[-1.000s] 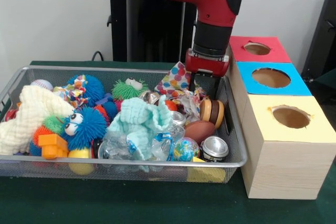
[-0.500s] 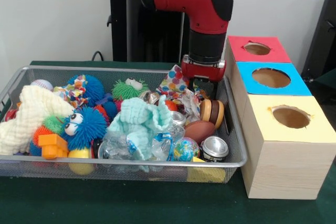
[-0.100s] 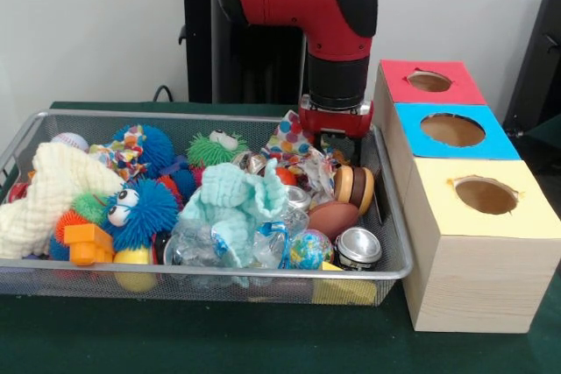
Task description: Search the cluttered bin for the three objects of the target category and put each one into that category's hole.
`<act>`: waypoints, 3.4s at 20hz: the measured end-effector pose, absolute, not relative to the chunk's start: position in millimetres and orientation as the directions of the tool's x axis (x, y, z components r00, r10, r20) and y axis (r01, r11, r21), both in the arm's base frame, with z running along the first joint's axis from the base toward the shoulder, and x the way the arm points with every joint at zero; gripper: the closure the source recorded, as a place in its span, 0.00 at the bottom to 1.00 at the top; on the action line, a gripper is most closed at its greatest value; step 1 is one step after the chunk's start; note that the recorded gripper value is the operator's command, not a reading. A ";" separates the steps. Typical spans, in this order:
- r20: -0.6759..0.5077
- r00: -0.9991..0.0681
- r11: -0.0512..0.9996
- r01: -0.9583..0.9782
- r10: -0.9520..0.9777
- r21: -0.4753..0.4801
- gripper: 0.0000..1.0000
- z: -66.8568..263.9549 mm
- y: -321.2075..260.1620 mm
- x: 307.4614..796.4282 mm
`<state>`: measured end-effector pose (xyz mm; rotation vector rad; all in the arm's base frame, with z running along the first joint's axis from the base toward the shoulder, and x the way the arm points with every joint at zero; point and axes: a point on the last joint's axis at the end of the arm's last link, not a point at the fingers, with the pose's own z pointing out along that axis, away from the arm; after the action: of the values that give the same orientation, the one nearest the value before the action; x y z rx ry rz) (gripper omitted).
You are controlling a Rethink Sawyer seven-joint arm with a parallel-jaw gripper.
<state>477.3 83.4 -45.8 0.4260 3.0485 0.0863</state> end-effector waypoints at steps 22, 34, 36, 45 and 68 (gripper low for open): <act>-0.071 -0.983 0.985 0.173 0.171 -0.014 1.00 -43.5 103.8 478.6; -0.097 -0.987 0.991 0.132 0.127 -0.039 1.00 -28.6 104.2 480.7; -0.100 -0.987 0.991 0.129 0.124 -0.040 1.00 -23.9 102.0 482.4; -0.113 -0.983 0.988 0.152 0.148 -0.032 1.00 -4.0 80.5 497.5; -0.010 -0.998 0.997 0.067 0.067 -0.049 1.00 -5.9 23.3 505.3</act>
<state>505.3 23.3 -5.9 0.1046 3.1303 -0.0767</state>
